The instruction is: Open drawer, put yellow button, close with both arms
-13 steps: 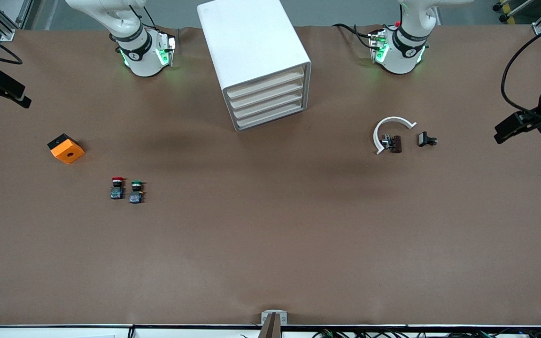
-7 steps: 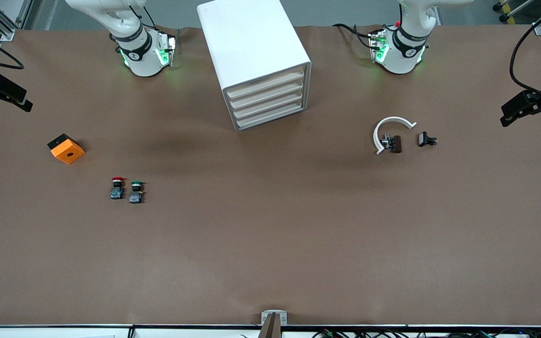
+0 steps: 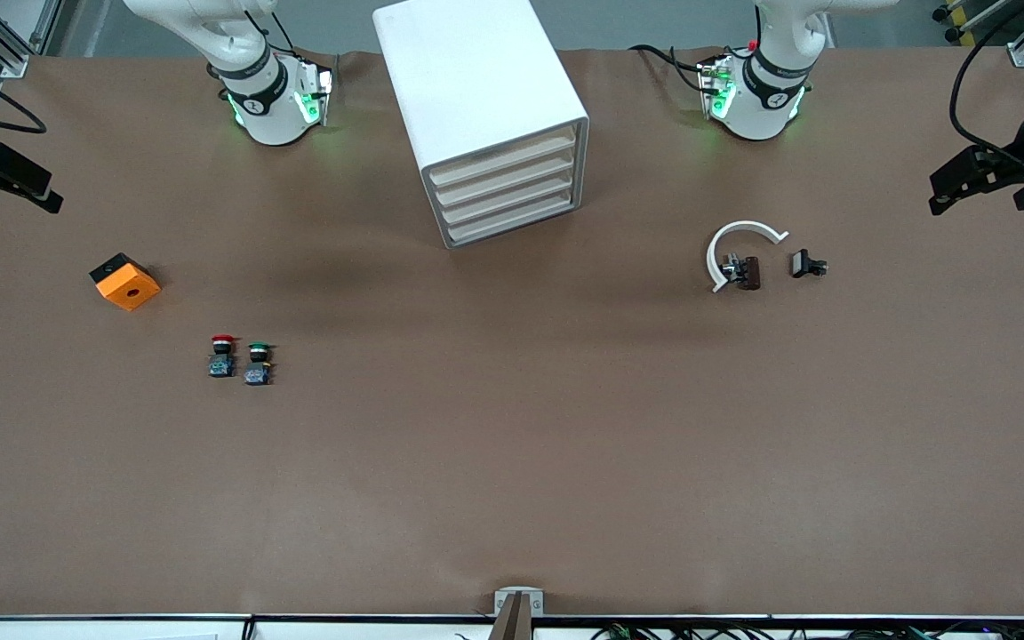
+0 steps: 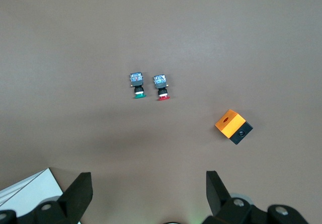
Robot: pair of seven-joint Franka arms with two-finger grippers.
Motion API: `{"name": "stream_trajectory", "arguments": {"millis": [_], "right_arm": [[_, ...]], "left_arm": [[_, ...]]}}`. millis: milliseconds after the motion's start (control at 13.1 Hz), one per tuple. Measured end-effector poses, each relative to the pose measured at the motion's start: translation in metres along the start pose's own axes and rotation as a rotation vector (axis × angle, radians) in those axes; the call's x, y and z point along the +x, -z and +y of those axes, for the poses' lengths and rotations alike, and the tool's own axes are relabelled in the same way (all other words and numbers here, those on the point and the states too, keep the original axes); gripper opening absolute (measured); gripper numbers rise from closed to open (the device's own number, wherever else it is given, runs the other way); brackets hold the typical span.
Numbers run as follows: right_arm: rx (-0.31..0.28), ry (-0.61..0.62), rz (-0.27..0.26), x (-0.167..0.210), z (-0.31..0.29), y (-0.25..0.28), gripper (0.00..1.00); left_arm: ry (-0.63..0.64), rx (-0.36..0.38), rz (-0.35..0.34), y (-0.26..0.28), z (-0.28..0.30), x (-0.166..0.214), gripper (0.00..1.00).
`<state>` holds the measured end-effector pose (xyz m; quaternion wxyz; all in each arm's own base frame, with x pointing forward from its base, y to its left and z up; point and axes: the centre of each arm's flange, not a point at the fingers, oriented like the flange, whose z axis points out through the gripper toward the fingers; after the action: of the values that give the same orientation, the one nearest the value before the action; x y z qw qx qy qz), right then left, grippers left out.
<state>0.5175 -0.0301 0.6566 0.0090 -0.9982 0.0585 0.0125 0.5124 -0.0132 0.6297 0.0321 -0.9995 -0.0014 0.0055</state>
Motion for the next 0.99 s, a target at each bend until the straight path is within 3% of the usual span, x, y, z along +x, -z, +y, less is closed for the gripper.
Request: {"name": "stream_trajectory", "arguments": {"millis": [991], "right_arm": [[0.001,0.0,0.017,0.0,0.0,0.008,1.0]], "left_arm": [[-0.034,0.016,0.004,0.001,0.016,-0.002,1.0]]}}
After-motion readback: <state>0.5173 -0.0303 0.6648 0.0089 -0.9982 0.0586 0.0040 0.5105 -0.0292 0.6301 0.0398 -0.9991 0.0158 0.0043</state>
